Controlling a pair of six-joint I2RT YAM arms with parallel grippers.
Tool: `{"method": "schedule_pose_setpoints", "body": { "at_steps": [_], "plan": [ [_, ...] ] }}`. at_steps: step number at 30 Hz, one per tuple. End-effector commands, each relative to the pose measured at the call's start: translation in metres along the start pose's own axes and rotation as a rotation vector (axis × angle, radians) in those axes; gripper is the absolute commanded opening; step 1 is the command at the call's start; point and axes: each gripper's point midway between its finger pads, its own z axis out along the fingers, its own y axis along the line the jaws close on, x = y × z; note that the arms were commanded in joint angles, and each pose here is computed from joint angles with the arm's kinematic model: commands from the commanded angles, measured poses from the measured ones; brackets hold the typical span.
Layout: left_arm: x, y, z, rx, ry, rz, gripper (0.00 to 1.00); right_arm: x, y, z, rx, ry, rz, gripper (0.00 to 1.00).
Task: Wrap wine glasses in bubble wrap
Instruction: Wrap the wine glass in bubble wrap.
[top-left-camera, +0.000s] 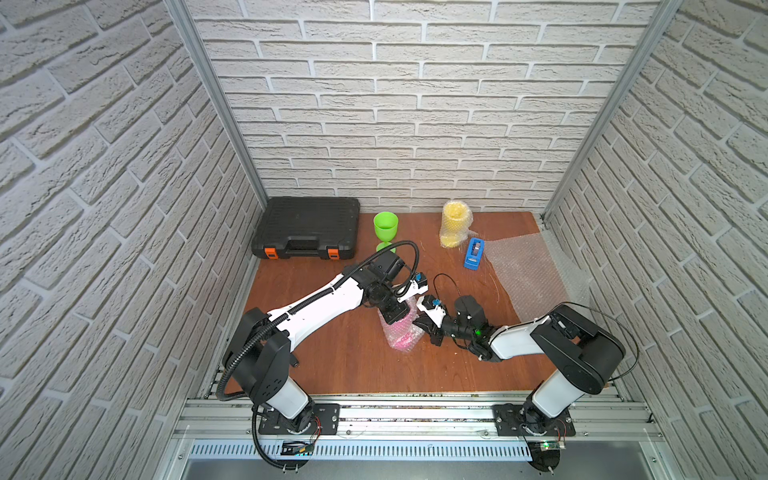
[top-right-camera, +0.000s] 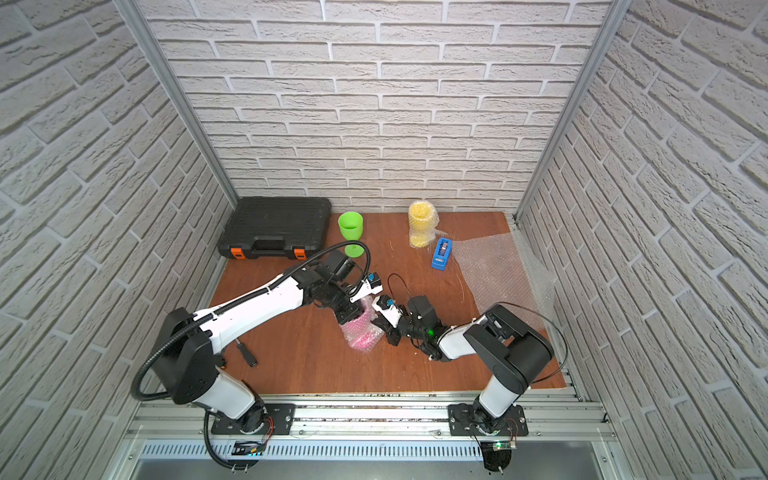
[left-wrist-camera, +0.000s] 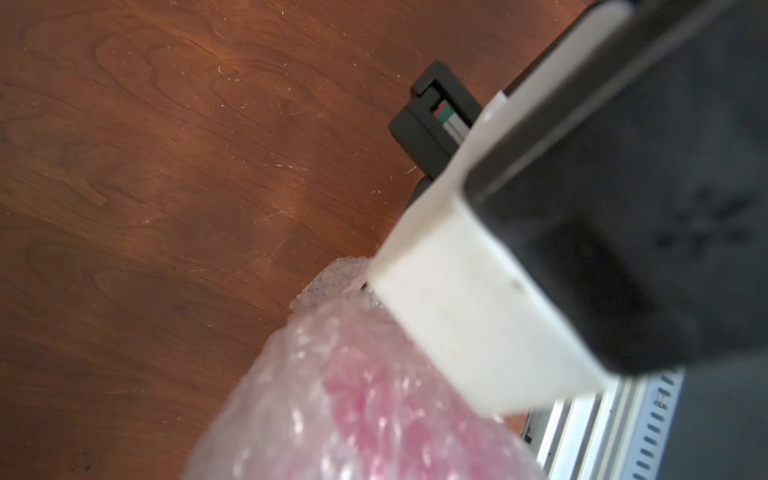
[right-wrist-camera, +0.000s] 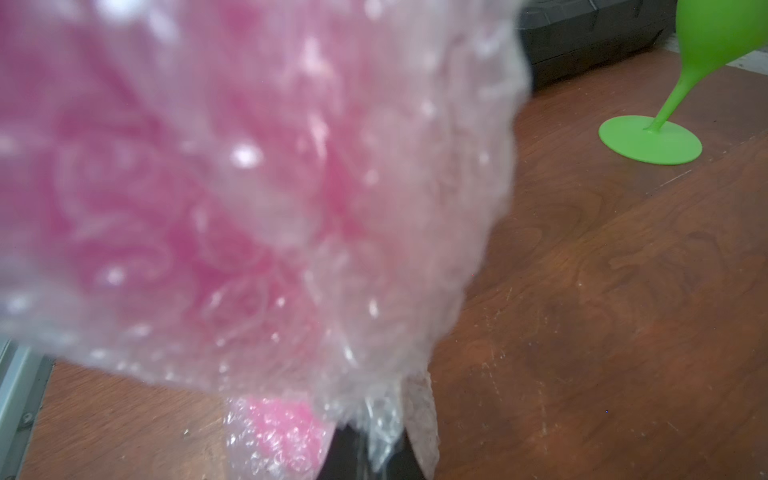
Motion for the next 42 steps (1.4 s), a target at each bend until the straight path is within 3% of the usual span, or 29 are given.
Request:
{"method": "schedule_pose_setpoints", "body": {
  "at_steps": [1, 5, 12, 21, 27, 34, 39, 42],
  "plan": [
    [0.066, 0.0, 0.028, -0.01, 0.285, -0.079, 0.22, -0.006, -0.007, -0.007, 0.05, -0.02, -0.009, 0.03],
    [0.031, 0.001, -0.006, -0.056, 0.187, -0.05, 0.39, -0.005, -0.006, -0.008, 0.05, -0.016, -0.009, 0.03],
    [-0.003, -0.001, -0.055, -0.109, 0.095, -0.014, 0.4, -0.005, -0.005, -0.011, 0.052, -0.01, -0.014, 0.03],
    [-0.012, 0.001, -0.092, -0.187, 0.041, -0.058, 0.42, -0.003, -0.005, -0.011, 0.053, -0.003, -0.015, 0.03],
    [-0.01, 0.007, -0.105, -0.254, -0.046, -0.248, 0.36, -0.003, -0.004, -0.01, 0.044, -0.002, -0.011, 0.03],
    [0.028, 0.019, -0.09, -0.265, 0.01, -0.73, 0.41, -0.005, -0.005, -0.008, 0.04, 0.013, -0.006, 0.03],
    [0.02, 0.02, -0.077, -0.223, -0.103, -0.835, 0.44, -0.006, -0.005, -0.007, 0.039, 0.017, -0.006, 0.03],
    [0.023, 0.026, -0.068, -0.225, -0.09, -0.873, 0.43, -0.005, -0.005, -0.007, 0.036, 0.025, -0.006, 0.03]
  ]
}}
